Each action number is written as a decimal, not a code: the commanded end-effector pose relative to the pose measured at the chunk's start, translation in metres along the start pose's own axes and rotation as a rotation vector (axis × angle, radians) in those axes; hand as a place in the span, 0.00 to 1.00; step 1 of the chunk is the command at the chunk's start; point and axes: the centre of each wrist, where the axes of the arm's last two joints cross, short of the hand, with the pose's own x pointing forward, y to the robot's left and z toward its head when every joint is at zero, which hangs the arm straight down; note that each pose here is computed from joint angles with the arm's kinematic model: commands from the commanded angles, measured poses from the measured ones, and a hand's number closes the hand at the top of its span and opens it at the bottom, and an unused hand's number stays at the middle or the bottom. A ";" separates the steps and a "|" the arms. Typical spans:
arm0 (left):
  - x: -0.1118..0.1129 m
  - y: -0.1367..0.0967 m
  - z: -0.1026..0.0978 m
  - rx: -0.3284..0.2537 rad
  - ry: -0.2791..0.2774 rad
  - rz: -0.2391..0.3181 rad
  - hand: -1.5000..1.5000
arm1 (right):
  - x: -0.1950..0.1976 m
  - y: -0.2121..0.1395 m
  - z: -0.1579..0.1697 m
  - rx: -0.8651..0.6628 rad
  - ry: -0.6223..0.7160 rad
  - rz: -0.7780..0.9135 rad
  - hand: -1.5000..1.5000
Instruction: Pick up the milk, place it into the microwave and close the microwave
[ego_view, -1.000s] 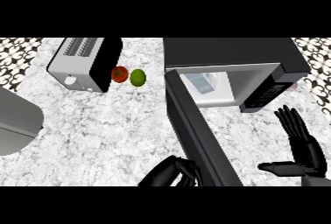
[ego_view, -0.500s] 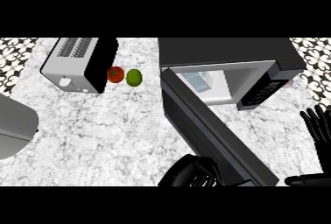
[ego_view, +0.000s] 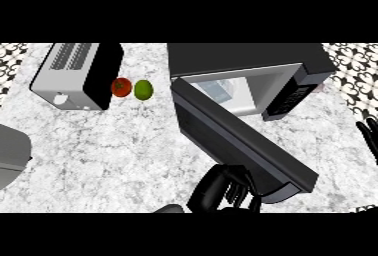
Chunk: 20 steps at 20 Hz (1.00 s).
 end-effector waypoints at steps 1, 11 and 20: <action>0.016 0.007 -0.020 0.080 -0.072 0.010 1.00 | 0.013 0.002 -0.011 0.114 -0.031 -0.055 0.00; 0.031 0.036 -0.063 0.219 -0.052 0.017 1.00 | 0.038 0.002 -0.036 0.225 -0.051 -0.082 0.00; 0.056 0.069 -0.097 0.393 -0.076 0.135 1.00 | 0.054 0.004 -0.048 0.250 -0.075 -0.130 0.00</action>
